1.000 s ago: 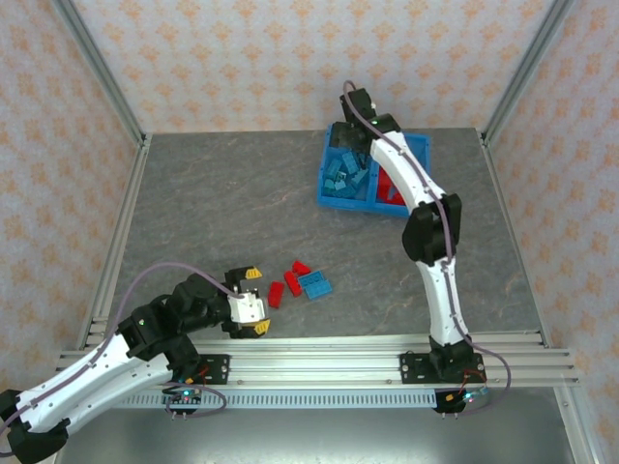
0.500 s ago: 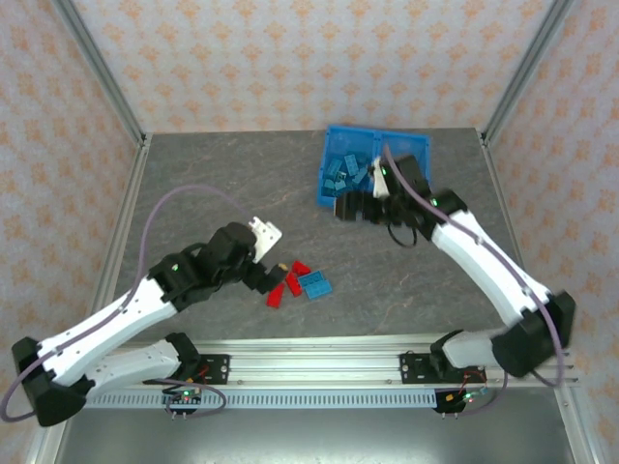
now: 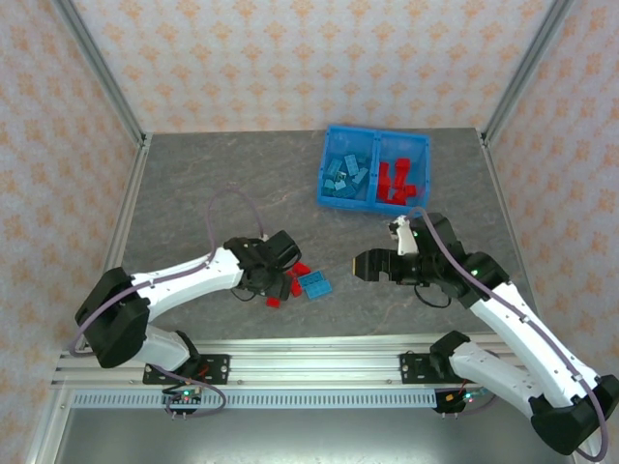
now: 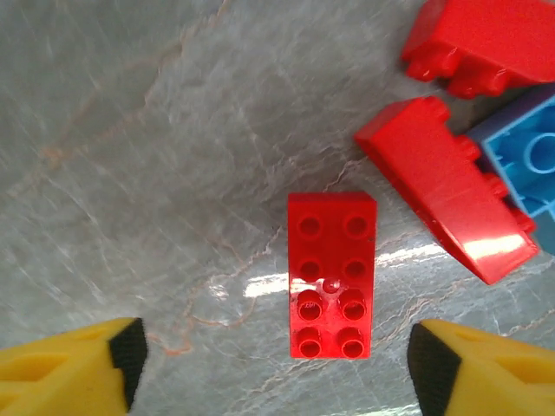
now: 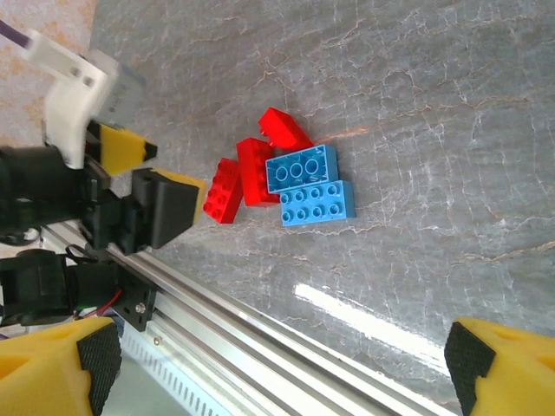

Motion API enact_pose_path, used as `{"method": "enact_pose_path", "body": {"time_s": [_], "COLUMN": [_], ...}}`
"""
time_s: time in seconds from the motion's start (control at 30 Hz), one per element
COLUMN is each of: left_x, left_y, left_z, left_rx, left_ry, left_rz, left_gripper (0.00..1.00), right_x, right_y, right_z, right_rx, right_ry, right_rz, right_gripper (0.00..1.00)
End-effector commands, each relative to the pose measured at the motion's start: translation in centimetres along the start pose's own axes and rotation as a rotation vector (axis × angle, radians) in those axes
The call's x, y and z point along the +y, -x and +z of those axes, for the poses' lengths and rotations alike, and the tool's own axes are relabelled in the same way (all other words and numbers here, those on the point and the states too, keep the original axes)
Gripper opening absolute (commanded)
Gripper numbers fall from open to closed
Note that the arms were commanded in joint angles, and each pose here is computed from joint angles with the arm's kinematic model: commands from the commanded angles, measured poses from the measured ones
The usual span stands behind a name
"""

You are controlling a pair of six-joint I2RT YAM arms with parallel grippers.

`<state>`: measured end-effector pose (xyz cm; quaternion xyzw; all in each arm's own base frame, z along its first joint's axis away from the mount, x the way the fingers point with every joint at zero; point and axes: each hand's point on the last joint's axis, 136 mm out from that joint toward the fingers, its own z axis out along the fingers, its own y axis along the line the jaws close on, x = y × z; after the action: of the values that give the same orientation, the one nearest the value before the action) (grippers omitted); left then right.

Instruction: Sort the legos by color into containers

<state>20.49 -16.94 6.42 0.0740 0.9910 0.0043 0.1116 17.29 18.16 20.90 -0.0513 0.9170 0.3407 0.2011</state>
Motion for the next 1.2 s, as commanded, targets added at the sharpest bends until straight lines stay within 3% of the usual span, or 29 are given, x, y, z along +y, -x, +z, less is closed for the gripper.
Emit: {"method": "enact_pose_path", "body": {"time_s": [0.0, 0.3, 0.57, 0.7, 0.93, 1.17], "left_x": [-1.3, -2.2, -2.5, -3.7, -8.4, -15.7], "left_y": [0.4, -0.9, -1.0, 1.0, 9.3, 19.2], "left_z": [1.2, 4.5, 5.1, 1.3, -9.7, -13.8], "left_rx": [-0.003, 0.050, 0.061, -0.016, -0.330, -0.547], "left_ry": [-0.067, -0.091, -0.081, -0.097, -0.177, -0.236], "left_rz": [-0.068, -0.063, -0.058, -0.038, 0.043, 0.165], "left_gripper": [0.75, 0.56, 0.28, 0.27, 0.27, 0.27], "right_x": [-0.2, -1.0, -0.8, -0.8, -0.8, -3.1], "right_y": [-0.2, -0.7, -0.3, 0.8, 4.1, 5.1], "right_z": [0.2, 1.2, 0.7, 0.1, -3.1, -8.4], "right_rx": [0.009, 0.030, 0.010, -0.058, -0.285, -0.505], "right_ry": [-0.006, -0.023, -0.028, -0.038, -0.079, -0.211], "right_rz": [0.026, 0.060, 0.066, 0.087, 0.125, 0.157], "right_gripper": [0.97, 0.97, 0.97, 0.97, 0.97, 0.98]}}
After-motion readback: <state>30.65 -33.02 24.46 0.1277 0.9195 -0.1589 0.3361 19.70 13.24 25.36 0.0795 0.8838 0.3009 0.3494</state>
